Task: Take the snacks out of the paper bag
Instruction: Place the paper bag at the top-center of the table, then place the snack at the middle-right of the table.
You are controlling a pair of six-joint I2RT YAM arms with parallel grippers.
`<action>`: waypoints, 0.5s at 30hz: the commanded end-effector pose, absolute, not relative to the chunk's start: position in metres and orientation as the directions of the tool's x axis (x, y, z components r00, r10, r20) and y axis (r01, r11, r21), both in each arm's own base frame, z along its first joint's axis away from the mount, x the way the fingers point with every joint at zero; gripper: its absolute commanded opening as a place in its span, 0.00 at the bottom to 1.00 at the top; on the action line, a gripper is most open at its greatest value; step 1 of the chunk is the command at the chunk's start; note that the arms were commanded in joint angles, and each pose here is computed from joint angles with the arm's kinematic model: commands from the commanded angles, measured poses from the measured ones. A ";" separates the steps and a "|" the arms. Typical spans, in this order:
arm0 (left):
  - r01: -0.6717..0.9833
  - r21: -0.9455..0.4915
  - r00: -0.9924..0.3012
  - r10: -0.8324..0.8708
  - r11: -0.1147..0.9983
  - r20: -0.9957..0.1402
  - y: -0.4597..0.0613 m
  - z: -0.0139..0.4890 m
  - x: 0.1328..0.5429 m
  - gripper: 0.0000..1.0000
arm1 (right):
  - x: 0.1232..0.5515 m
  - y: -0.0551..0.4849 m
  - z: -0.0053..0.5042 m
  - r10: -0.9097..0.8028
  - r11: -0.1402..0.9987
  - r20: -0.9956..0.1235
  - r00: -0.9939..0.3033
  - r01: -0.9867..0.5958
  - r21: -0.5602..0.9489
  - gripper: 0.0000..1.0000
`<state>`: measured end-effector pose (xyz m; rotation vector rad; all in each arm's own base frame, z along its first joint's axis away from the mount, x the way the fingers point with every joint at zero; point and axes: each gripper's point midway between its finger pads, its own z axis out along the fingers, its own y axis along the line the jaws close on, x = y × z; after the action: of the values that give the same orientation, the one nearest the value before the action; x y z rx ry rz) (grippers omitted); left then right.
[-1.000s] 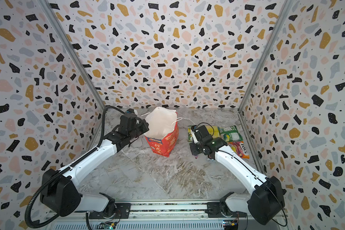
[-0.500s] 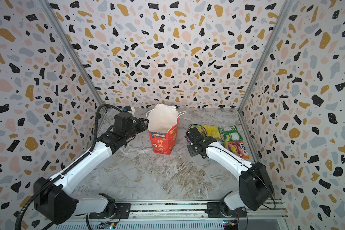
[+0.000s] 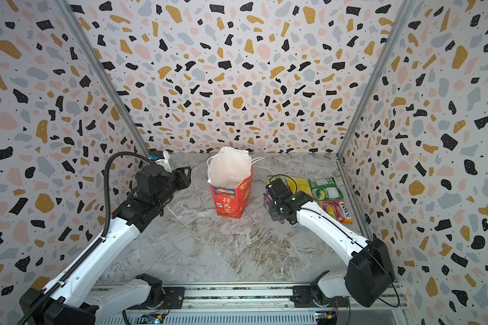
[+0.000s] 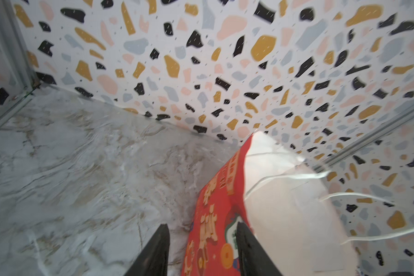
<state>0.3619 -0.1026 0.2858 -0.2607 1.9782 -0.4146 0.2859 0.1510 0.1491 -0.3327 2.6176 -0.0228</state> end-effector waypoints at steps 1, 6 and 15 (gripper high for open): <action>-0.056 -0.373 -0.476 -0.353 0.926 -0.806 -0.092 0.241 0.362 0.46 | 0.287 0.144 0.153 -0.173 0.985 -0.477 -0.862 -0.149 -0.089 0.00; -0.143 -0.356 -0.470 -0.379 0.924 -0.797 -0.072 0.205 0.361 0.44 | 0.288 0.133 0.142 -0.107 0.991 -0.460 -0.882 -0.055 -0.125 0.00; -0.107 -0.376 -0.523 -0.373 0.921 -0.766 -0.084 0.182 0.372 0.41 | 0.281 0.158 0.130 -0.026 0.997 -0.453 -0.891 -0.057 0.055 0.06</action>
<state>0.3605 -0.0782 0.1639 -0.3582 2.1762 -0.2970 0.2853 0.1469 0.1283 -0.0975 2.6742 -0.0280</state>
